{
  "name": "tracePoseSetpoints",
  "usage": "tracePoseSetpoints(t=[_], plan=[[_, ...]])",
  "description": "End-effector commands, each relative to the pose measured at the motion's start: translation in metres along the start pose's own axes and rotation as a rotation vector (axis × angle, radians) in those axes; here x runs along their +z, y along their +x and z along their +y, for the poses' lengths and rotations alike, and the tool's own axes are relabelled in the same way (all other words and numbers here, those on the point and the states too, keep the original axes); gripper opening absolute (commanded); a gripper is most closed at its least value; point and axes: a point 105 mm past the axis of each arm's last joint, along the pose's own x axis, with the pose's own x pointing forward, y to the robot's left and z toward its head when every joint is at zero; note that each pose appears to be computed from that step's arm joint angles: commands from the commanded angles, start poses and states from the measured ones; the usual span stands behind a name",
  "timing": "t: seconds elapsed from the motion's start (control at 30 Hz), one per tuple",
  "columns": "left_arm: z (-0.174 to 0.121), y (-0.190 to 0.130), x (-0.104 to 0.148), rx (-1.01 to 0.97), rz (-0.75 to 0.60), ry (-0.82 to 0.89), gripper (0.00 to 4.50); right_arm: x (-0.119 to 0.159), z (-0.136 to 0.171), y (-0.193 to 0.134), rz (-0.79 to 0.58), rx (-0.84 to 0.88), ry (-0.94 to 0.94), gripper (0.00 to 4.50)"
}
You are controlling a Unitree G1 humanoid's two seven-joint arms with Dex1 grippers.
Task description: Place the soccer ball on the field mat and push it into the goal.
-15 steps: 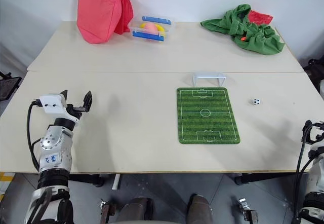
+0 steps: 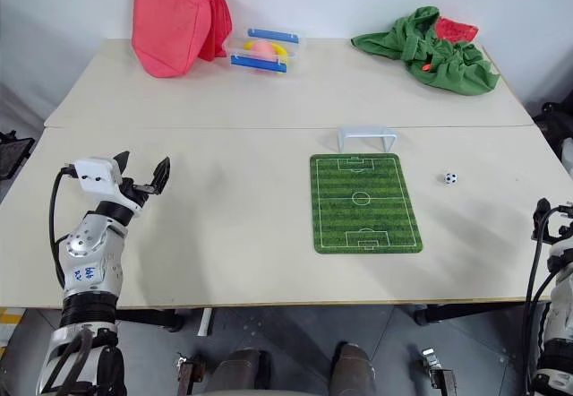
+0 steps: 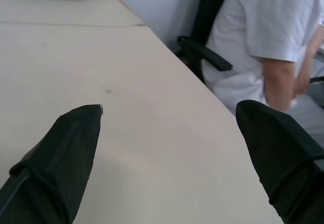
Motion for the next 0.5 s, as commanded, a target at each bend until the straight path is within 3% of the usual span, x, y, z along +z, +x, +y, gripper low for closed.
tracePoseSetpoints(t=[0.03,0.33,0.5], plan=[[-0.015,0.01,0.02,-0.146,-0.041,0.007,4.5,0.042,0.046,0.019,-0.072,0.225,-0.04,4.45],[-0.069,0.009,0.022,-0.481,-0.009,0.005,4.5,0.017,0.128,0.049,0.091,0.527,-0.093,4.45],[-0.071,0.002,0.022,-0.468,-0.019,0.002,4.5,0.009,0.137,0.058,0.12,0.524,-0.068,4.45]])
